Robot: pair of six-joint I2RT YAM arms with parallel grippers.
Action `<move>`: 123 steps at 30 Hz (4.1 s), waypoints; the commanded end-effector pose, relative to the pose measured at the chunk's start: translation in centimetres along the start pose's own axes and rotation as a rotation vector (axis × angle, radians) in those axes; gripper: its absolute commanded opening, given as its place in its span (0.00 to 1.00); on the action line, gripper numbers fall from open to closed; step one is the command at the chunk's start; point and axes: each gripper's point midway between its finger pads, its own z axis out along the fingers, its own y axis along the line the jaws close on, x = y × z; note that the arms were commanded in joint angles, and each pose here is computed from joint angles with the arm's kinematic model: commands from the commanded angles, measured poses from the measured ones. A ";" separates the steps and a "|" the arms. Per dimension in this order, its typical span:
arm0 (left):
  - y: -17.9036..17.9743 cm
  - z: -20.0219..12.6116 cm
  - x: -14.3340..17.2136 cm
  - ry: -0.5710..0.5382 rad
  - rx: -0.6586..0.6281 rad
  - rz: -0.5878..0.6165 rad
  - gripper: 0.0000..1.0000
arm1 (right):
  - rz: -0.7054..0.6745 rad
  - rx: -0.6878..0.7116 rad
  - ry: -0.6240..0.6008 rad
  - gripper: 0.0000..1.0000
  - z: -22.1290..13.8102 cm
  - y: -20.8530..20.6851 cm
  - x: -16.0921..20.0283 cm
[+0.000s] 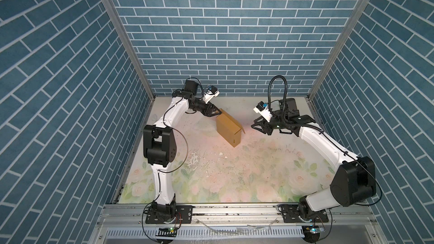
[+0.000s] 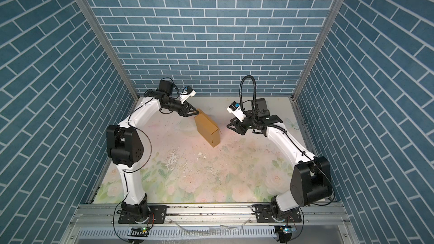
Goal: Assemble paper box
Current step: Fold and tuck the lid into the gap.
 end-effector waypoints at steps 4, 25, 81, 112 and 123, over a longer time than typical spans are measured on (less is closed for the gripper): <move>-3.2 -1.1 -0.7 -0.057 0.024 -0.048 0.49 | 0.047 0.071 -0.130 0.41 -1.4 0.2 -3.8; -5.6 -2.2 1.8 -0.067 -0.008 -0.044 0.50 | 0.353 -0.246 0.057 0.39 13.3 -8.0 1.2; -3.8 -0.3 3.0 -0.004 -0.114 -0.002 0.58 | 0.337 -0.755 0.012 0.36 20.3 0.1 0.3; -4.8 -1.4 2.8 -0.008 -0.175 0.045 0.59 | 0.269 -0.103 0.089 0.35 13.9 -11.8 1.7; -5.1 -3.6 3.0 0.077 -0.239 0.210 0.56 | 0.224 0.054 0.084 0.06 4.3 -8.3 3.2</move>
